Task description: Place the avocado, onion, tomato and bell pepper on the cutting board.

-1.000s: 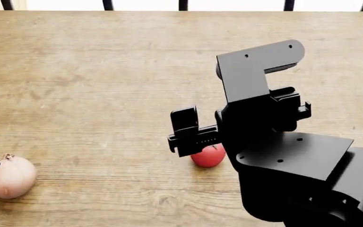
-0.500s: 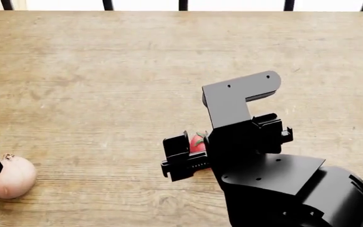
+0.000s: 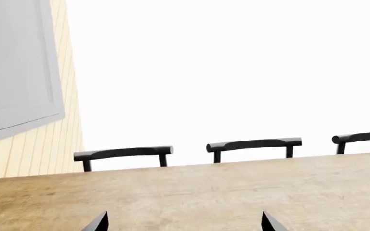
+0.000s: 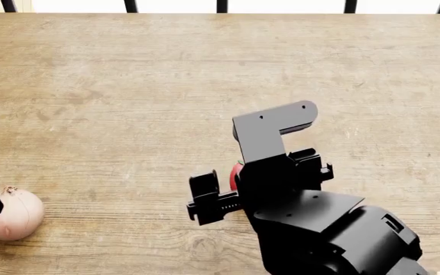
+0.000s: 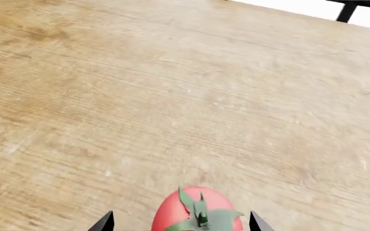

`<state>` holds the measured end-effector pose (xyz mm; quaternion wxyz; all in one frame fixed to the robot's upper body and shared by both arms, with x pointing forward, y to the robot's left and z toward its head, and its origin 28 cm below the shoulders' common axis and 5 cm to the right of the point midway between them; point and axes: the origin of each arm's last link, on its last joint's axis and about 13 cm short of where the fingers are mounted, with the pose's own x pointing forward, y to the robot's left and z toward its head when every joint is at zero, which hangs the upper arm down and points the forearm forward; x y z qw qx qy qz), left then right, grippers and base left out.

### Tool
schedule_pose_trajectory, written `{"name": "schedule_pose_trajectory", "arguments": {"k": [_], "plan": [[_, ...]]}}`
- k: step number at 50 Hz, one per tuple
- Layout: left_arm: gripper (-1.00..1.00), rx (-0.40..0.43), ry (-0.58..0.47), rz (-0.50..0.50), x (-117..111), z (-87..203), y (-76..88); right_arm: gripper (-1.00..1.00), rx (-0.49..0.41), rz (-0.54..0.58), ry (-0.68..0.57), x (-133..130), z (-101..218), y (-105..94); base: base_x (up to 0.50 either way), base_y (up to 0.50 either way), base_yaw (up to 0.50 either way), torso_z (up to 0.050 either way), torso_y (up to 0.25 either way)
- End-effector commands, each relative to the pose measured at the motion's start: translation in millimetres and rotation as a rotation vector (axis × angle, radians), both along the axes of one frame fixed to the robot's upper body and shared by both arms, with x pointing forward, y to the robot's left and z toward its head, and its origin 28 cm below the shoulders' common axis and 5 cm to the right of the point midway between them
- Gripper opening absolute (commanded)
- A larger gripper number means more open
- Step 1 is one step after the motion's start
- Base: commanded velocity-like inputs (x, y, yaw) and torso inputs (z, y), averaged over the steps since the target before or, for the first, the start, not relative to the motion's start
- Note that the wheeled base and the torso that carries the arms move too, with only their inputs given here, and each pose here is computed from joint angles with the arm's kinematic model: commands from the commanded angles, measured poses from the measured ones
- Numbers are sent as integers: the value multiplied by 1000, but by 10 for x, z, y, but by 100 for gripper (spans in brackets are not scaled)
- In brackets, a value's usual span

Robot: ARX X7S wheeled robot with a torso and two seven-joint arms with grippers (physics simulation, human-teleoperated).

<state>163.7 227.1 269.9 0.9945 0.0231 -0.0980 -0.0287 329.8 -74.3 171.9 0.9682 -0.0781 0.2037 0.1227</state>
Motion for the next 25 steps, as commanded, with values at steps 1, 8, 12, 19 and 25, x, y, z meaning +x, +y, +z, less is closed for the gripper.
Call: {"name": "schedule_pose_trajectory", "arguments": {"k": [1, 8, 12, 19, 25], "plan": [[100, -39, -11, -29, -19, 15, 3, 100, 9, 5, 18, 91, -128, 55, 0, 0, 0, 0, 0], [100, -37, -11, -26, -33, 27, 10, 100, -3, -28, 29, 132, -191, 15, 0, 0, 0, 0, 0], [100, -37, -8, -25, -47, 31, 14, 100, -11, -42, 31, 147, -218, 7, 0, 0, 0, 0, 0], [100, -38, -10, -29, -58, 43, 16, 100, -3, -16, 31, 115, -218, 33, 0, 0, 0, 0, 0], [100, -40, -8, -32, -64, 42, 15, 100, 1, -4, 39, 103, -234, 45, 0, 0, 0, 0, 0]]}}
